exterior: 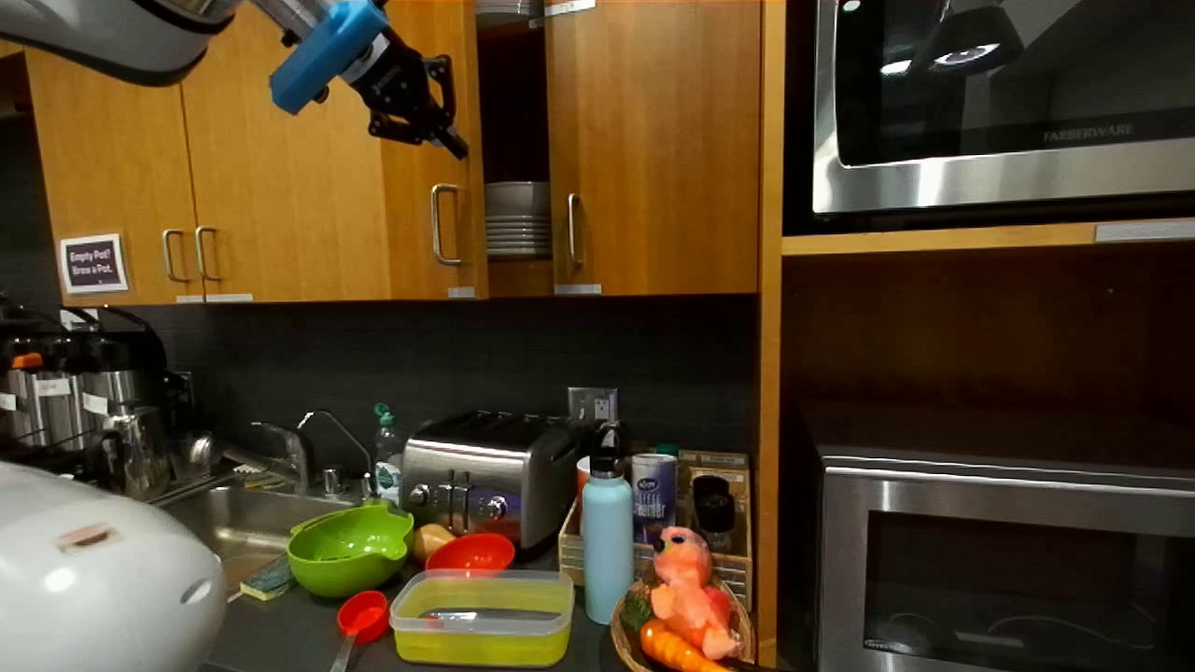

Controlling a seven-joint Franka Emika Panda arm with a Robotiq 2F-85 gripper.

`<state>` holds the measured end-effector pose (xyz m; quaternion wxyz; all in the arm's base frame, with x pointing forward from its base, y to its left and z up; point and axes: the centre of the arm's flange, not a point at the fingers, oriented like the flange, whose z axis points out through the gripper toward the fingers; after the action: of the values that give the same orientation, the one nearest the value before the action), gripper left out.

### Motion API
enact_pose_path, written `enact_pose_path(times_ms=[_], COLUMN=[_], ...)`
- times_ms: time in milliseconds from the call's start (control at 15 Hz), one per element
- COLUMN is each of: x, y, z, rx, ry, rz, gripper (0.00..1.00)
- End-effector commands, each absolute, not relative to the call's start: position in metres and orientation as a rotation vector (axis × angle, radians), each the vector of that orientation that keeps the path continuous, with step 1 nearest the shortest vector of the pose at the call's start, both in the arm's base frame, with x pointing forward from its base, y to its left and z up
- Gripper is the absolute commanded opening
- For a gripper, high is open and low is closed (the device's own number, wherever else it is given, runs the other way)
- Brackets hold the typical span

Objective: Close the top left cabinet door

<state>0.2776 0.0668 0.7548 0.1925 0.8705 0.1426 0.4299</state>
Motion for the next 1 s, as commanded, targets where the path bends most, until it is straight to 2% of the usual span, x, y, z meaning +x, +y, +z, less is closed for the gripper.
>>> enact_pose_path(times_ms=[0, 933], x=[0.283, 0.300], y=[0.063, 0.050], z=[0.759, 0.759], rx=[2.428, 2.470], ry=[0.405, 0.288], rz=[1.215, 1.137], gripper=[0.00, 0.00])
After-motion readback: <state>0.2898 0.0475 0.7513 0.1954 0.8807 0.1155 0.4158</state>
